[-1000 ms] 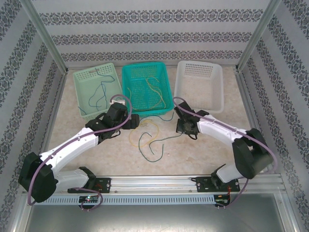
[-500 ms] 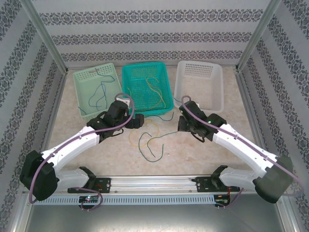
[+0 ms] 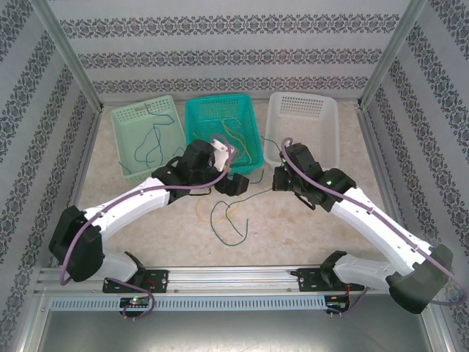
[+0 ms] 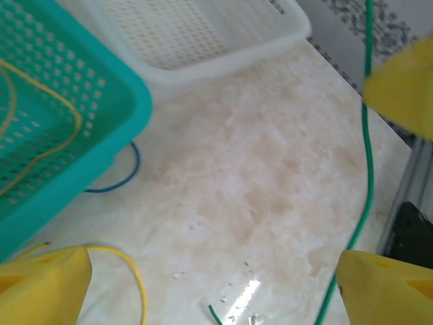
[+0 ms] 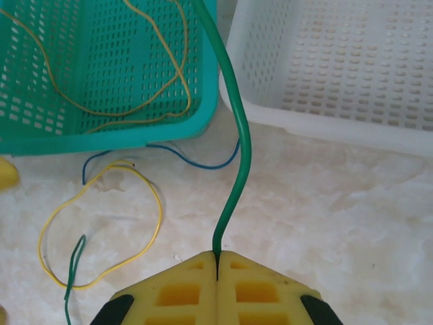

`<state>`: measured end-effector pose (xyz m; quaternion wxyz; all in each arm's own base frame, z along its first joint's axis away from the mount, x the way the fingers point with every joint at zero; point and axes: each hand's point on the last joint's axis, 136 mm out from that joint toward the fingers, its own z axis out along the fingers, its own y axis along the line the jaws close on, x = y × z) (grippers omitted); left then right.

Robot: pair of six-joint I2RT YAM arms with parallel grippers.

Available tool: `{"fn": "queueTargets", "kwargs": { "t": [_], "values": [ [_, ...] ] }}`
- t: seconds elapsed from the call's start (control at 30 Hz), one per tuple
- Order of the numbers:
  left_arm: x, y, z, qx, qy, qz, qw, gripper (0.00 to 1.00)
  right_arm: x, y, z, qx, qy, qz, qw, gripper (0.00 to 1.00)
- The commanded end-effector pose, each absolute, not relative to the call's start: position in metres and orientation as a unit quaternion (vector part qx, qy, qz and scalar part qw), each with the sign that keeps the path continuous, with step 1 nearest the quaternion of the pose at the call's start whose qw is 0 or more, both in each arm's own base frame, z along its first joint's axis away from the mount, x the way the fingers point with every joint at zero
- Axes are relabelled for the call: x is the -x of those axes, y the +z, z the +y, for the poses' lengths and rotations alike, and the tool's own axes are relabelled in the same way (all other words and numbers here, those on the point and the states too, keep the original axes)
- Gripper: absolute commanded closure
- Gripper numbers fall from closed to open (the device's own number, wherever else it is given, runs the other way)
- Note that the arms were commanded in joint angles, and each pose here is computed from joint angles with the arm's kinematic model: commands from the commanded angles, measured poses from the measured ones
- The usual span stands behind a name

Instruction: Untangle the cables

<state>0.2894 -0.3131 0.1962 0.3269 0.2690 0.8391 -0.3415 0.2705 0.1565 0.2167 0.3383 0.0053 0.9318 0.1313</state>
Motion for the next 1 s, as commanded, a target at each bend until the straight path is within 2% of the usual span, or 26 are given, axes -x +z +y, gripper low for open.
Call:
{"fn": "queueTargets", "kwargs": {
  "t": [0.0,0.37,0.63,0.67,0.73,0.8,0.87,0.97],
  "values": [
    [-0.285,0.21,-0.331,-0.301,-0.372,0.81,0.339,0.08,-0.275,0.241,0.157,0.001,0.164,0.915,0.369,1.0],
    [-0.267,0.221,-0.366,-0.35,-0.423,0.774,0.316,0.13,-0.282,0.253,0.156,0.004,0.181,0.905,0.386,1.0],
    [-0.263,0.215,-0.371,-0.36,-0.421,0.774,0.307,0.18,-0.29,0.253,0.142,-0.01,0.173,0.904,0.39,1.0],
    [-0.264,0.215,-0.371,-0.359,-0.42,0.774,0.309,0.22,-0.292,0.254,0.139,-0.012,0.17,0.904,0.392,1.0],
    [-0.268,0.216,-0.374,-0.36,-0.419,0.774,0.311,0.35,-0.296,0.253,0.134,-0.017,0.169,0.906,0.389,1.0],
    [-0.272,0.217,-0.379,-0.361,-0.418,0.774,0.31,0.54,-0.3,0.253,0.131,-0.022,0.172,0.907,0.384,1.0],
    [-0.276,0.218,-0.384,-0.362,-0.419,0.773,0.31,0.69,-0.304,0.254,0.128,-0.031,0.173,0.907,0.383,1.0],
    [-0.28,0.218,-0.39,-0.363,-0.42,0.772,0.309,0.82,-0.309,0.253,0.12,-0.063,0.181,0.902,0.386,1.0]
  ]
}}
